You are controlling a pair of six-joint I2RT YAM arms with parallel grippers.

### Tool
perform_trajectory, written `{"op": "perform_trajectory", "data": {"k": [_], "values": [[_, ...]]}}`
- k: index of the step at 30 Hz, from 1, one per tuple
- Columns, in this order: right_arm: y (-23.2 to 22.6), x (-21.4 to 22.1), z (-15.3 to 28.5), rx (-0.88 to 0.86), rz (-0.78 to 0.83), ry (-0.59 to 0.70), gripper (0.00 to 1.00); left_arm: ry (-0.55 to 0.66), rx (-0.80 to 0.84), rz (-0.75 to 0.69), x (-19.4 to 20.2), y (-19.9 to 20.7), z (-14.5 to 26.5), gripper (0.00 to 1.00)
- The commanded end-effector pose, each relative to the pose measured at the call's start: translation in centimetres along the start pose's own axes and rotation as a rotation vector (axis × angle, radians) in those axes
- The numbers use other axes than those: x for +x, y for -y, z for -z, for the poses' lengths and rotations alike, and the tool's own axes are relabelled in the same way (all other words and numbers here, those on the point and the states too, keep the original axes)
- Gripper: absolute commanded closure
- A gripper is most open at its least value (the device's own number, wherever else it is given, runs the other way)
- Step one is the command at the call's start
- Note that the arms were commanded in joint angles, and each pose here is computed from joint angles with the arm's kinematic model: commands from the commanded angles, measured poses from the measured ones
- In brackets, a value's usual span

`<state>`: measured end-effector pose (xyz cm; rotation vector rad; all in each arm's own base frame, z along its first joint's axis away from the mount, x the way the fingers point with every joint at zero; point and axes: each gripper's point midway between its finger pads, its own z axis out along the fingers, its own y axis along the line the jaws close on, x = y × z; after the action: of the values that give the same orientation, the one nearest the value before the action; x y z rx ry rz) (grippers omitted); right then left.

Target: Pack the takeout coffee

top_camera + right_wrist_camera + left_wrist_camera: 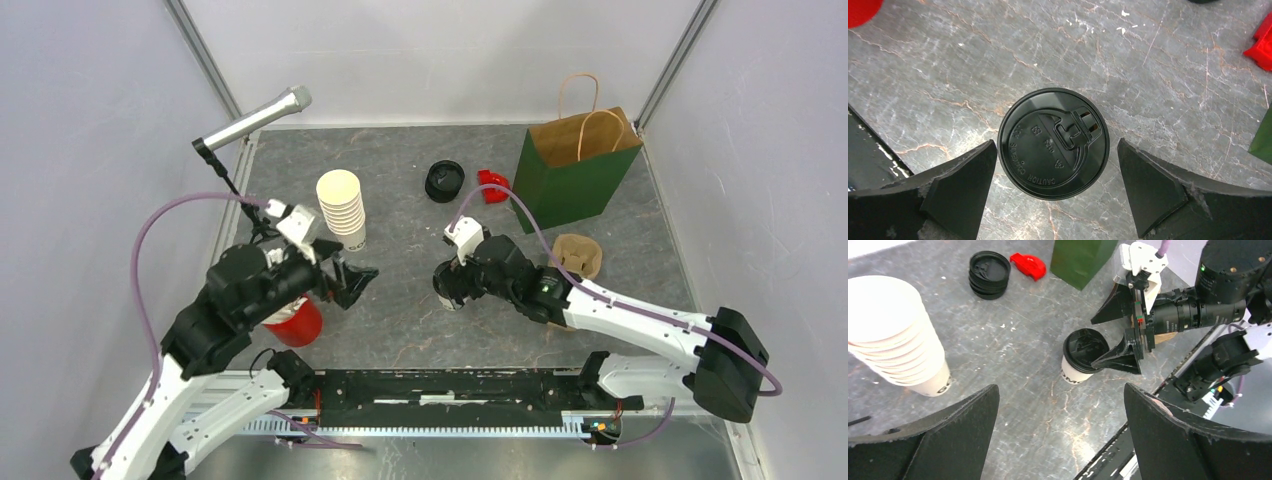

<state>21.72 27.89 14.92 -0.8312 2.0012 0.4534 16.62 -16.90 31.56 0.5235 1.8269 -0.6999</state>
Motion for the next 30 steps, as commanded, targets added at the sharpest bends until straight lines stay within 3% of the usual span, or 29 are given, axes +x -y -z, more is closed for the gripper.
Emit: {"op": "perform_trajectory", "data": {"k": [1,8,19,30], "values": [[0.2,-1.9,-0.3,0.017,0.019,0.038,0.02,0.068,-0.073,-0.108,0.8,-2.0,1.3,0.0],[0.2,-0.5,-1.5,0.023,0.037,-0.008,0.02,0.123,-0.054,-0.132,1.5,-1.9,1.9,0.0],[0.5,0.9,-1.7,0.03,0.039,-0.036,0.2,0.092,-0.075,-0.133,2.6,-2.6,1.1,0.0],[5.1,2.6,-0.3,0.171,0.001,-0.059,0.24,0.065,-0.12,-0.114,4.1,-3.7,-0.1,0.0]]}}
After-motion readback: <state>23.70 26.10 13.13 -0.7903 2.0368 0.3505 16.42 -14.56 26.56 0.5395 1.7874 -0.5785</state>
